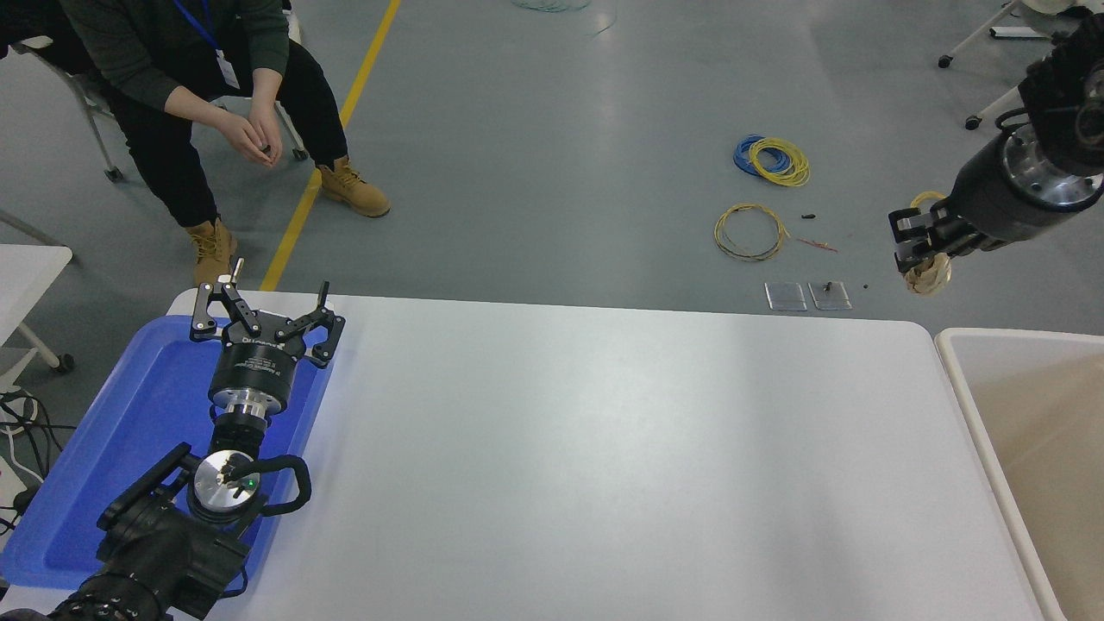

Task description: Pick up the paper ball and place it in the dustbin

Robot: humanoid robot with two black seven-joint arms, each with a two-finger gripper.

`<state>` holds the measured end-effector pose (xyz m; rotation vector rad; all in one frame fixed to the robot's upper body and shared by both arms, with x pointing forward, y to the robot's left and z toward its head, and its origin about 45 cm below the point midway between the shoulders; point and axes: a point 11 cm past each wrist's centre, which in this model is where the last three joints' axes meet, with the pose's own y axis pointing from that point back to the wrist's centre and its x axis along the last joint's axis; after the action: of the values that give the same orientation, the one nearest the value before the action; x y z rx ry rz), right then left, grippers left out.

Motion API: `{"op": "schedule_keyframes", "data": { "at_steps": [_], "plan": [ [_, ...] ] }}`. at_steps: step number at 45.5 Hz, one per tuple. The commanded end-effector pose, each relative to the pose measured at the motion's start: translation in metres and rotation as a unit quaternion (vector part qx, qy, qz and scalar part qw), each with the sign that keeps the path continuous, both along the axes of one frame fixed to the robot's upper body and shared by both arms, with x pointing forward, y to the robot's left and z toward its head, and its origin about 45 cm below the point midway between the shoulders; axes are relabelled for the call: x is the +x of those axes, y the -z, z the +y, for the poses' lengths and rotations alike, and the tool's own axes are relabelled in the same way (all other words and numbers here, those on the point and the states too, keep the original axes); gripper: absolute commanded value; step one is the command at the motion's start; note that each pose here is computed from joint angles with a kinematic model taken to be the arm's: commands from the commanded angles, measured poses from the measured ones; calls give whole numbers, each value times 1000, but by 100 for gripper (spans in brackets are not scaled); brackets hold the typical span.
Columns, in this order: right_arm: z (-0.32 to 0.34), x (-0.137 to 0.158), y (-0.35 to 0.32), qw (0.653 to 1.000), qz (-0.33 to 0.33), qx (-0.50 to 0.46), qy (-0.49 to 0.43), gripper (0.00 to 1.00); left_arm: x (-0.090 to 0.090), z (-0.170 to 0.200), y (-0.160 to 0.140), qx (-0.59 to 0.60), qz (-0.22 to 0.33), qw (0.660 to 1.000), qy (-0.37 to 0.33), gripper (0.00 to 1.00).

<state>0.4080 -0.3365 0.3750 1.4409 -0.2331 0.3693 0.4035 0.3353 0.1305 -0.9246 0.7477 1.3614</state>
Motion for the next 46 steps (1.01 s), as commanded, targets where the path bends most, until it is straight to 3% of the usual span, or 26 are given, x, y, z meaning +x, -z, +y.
{"op": "schedule_keyframes", "data": {
  "at_steps": [1,18,33,46],
  "plan": [
    [-1,-1,2,1000,3,-1,1,0,0,0,0,0,0,1000,-1,100],
    [-39,1,6,999,-10,-10,37,0,0,-1,0,-1,0,1000,0,100],
    [-167,15,21,980,-80,-79,164,0,0,-1,0,-1,0,1000,0,100],
    [-257,-8,55,952,-133,-162,225,0,0,0,0,0,0,1000,0,100]
  ]
}}
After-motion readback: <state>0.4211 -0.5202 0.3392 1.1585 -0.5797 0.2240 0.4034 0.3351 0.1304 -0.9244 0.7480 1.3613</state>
